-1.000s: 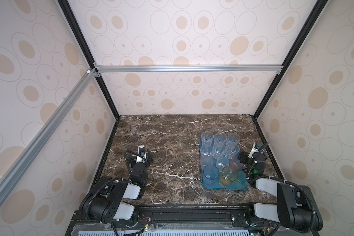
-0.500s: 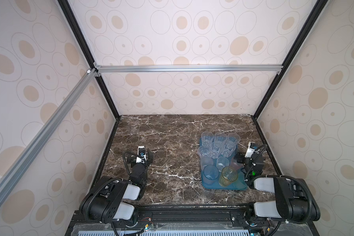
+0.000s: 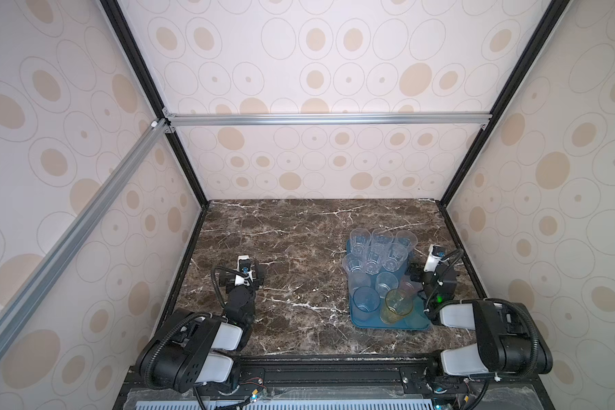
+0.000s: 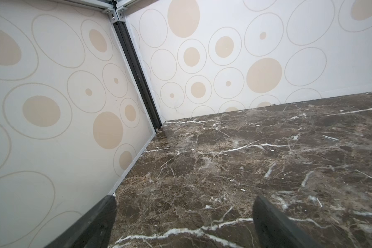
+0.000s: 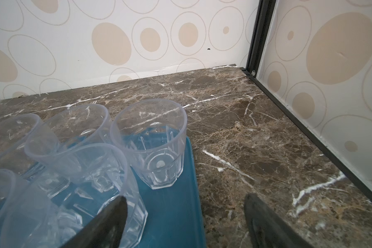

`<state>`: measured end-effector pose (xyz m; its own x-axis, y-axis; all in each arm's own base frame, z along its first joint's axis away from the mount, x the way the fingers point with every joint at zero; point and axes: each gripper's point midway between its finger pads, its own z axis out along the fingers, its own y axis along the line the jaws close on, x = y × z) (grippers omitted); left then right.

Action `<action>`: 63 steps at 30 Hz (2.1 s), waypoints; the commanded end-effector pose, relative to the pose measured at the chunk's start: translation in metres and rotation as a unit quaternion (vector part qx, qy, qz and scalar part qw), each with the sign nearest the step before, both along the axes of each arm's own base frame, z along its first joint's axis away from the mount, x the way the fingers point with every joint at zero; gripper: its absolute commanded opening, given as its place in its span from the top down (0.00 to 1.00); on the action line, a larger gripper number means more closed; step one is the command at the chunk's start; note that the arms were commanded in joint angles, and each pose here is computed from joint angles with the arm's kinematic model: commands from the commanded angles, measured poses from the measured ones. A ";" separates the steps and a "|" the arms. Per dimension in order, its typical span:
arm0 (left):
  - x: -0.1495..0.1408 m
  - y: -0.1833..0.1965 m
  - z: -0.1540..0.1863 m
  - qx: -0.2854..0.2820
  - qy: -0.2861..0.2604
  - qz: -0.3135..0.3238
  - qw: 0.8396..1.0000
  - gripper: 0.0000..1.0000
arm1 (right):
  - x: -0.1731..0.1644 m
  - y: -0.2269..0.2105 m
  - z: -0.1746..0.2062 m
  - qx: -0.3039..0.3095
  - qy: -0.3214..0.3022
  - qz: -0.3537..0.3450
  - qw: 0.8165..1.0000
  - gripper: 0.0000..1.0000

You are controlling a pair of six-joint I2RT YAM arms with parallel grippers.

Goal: Place the glasses into the tray
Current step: Reset both arms

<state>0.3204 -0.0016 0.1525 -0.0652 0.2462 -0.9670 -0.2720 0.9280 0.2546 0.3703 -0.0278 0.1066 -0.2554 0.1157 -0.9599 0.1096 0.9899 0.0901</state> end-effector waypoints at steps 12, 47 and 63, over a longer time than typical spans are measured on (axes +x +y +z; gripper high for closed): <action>0.001 0.008 0.010 -0.039 -0.015 0.008 0.999 0.01 | 0.003 0.007 -0.005 -0.002 0.009 0.016 1.000 0.11; 0.040 0.021 -0.014 -0.070 -0.005 -0.018 0.997 0.01 | 0.006 0.010 -0.013 -0.005 0.013 0.022 1.000 0.10; 0.049 0.037 -0.020 -0.101 0.009 -0.002 0.995 0.01 | 0.009 0.011 -0.014 -0.008 0.022 0.025 0.999 0.08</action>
<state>0.3667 0.0351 0.1232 -0.1141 0.0612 -0.9916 -0.2642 0.9603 0.0896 0.3797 -0.0283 0.1075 -0.2391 0.1061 -0.9652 0.1056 0.9910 0.0828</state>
